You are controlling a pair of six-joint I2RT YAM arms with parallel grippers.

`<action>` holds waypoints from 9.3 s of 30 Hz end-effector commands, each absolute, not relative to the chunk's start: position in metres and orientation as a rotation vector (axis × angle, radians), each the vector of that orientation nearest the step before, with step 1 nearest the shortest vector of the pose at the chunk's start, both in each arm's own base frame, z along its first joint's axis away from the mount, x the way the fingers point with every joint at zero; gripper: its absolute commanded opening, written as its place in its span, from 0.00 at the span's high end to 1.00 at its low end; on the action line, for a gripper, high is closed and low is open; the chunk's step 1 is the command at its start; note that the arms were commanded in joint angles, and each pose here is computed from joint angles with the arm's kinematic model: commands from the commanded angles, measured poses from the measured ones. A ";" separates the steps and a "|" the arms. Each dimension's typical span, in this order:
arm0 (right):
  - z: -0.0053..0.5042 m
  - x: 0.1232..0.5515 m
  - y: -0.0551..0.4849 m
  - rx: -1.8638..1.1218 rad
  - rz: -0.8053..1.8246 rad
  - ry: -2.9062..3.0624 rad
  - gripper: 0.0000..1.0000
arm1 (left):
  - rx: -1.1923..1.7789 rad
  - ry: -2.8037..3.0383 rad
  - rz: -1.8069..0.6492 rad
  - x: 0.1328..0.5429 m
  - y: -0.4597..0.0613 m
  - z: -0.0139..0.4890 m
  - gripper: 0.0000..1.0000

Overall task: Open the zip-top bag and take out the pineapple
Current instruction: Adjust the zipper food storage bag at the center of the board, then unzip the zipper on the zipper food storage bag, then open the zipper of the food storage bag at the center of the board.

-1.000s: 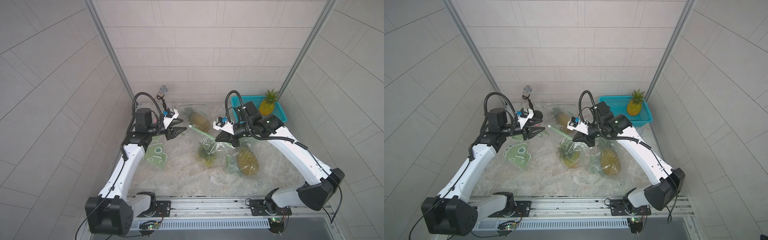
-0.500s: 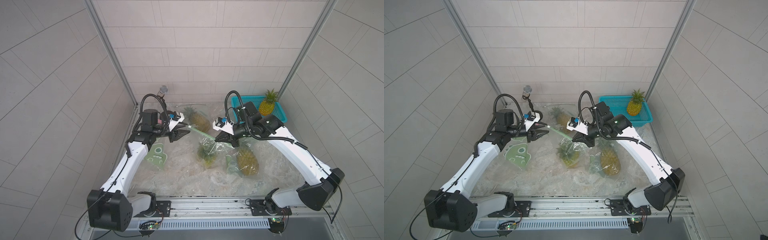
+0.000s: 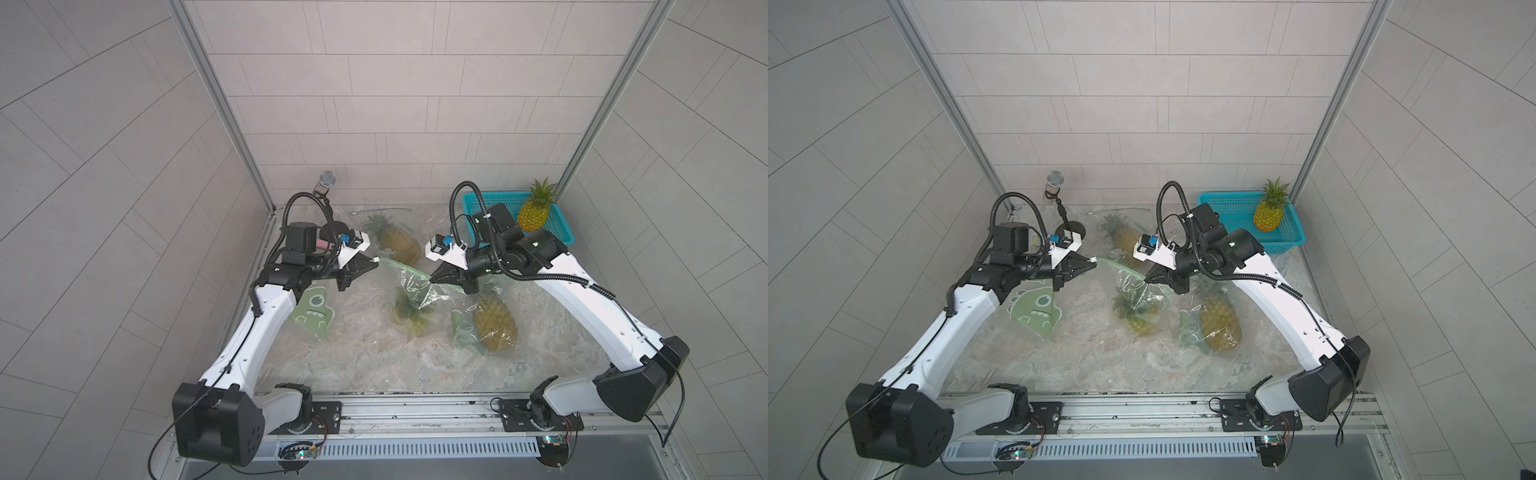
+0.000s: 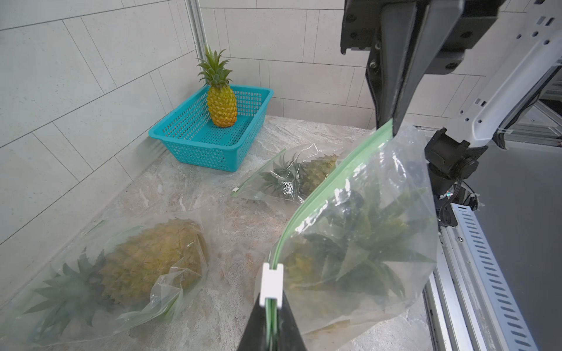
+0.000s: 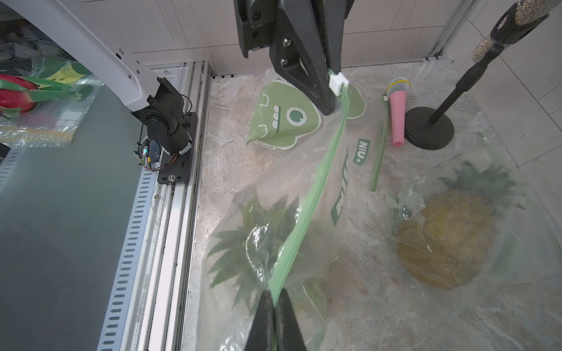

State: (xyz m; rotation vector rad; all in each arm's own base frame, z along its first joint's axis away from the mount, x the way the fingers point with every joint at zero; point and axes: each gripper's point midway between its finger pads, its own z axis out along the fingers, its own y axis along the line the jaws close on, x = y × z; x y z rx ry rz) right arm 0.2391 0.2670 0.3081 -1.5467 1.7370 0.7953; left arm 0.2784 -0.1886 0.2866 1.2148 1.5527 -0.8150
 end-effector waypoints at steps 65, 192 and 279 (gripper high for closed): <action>0.332 0.250 0.398 -1.671 0.905 1.533 0.74 | 1.265 1.451 -0.826 0.223 -0.190 0.308 1.00; 0.290 0.269 0.162 -1.292 0.400 2.081 1.00 | 1.179 1.528 -0.670 0.245 -0.165 0.313 1.00; 0.301 0.252 0.305 -1.602 0.632 1.825 0.78 | 1.328 1.466 -0.798 0.219 -0.210 0.296 1.00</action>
